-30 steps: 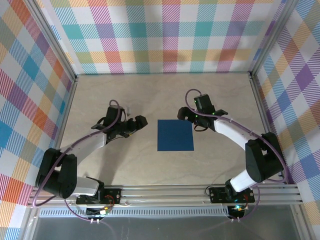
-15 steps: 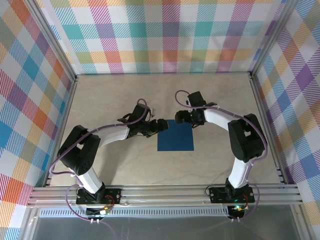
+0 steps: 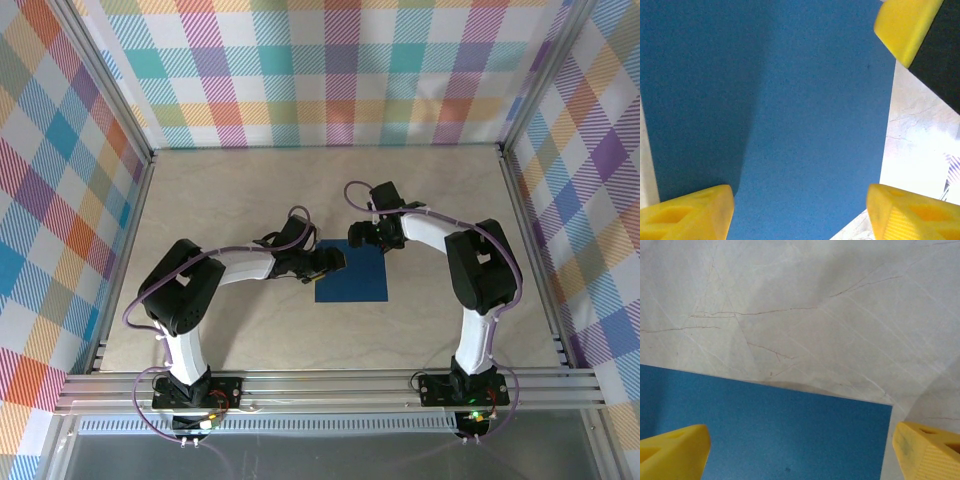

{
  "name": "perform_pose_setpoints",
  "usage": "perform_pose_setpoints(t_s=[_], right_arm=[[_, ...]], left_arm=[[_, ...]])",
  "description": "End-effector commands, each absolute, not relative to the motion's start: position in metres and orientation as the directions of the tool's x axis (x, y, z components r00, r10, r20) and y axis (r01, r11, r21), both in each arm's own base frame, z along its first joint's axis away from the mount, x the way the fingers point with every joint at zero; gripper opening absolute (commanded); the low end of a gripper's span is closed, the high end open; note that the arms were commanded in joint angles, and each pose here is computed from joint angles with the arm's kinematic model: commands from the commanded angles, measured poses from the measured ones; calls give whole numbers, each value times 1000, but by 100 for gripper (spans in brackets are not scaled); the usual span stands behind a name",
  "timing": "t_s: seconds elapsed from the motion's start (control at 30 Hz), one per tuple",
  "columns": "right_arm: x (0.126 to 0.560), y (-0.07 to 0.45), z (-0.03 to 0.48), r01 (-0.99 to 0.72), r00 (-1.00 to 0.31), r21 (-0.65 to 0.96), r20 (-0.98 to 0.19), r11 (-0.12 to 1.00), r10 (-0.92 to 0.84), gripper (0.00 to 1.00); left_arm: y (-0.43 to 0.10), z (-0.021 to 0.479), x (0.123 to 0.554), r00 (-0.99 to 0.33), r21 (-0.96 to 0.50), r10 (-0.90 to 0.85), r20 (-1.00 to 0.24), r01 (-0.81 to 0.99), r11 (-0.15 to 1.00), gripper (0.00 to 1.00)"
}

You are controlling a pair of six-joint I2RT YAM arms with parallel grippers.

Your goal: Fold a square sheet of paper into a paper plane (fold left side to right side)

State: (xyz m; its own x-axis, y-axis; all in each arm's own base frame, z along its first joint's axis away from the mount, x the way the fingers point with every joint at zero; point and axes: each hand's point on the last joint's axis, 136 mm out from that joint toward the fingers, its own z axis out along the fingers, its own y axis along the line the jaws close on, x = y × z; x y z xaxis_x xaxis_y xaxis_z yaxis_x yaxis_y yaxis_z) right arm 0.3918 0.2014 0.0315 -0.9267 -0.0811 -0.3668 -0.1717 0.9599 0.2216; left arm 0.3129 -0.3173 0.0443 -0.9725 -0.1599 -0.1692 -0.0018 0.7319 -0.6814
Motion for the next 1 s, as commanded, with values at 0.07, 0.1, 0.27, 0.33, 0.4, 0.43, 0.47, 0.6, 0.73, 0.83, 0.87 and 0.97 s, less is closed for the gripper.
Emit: perform_pose_setpoints(t_s=[0.07,0.1,0.27,0.33,0.4,0.43,0.47,0.6,0.73,0.83,0.87,0.97], right_arm=[[363,216,13,-191,-955,244,-270,951,-123,91],[359,217,12,-190,-957,248,-261,950,-123,90],[344,223,20,-208,-958,258,-247,944,-144,88],[340,223,25,-213,-958,259,-244,942,-150,86],[336,224,32,-223,-956,266,-247,938,-157,83],[335,225,34,-225,-956,271,-246,936,-159,81],[333,225,37,-229,-956,280,-244,932,-161,78],[328,230,41,-239,-958,311,-231,920,-171,65],[324,235,44,-241,-960,345,-219,907,-172,48],[324,239,52,-241,-961,396,-228,886,-159,37],[324,241,57,-241,-960,422,-234,874,-152,35],[326,243,72,-239,-960,503,-248,831,-126,31]], left_arm=[[-316,28,305,-975,-666,-169,-142,-32,745,71],[-315,26,304,-976,-663,-171,-138,-37,747,71],[-313,22,303,-975,-656,-176,-133,-46,753,70],[-313,23,303,-975,-657,-176,-135,-45,752,70],[-315,25,305,-974,-663,-177,-139,-42,748,70],[-315,26,305,-974,-666,-179,-141,-41,745,70],[-316,26,306,-973,-669,-181,-141,-41,742,70],[-318,32,308,-971,-683,-187,-150,-35,730,70],[-317,44,311,-964,-697,-195,-180,-15,717,70],[-309,58,316,-953,-705,-213,-215,1,709,71],[-306,63,318,-948,-709,-220,-228,7,705,72],[-291,81,324,-932,-721,-242,-271,30,693,74]])
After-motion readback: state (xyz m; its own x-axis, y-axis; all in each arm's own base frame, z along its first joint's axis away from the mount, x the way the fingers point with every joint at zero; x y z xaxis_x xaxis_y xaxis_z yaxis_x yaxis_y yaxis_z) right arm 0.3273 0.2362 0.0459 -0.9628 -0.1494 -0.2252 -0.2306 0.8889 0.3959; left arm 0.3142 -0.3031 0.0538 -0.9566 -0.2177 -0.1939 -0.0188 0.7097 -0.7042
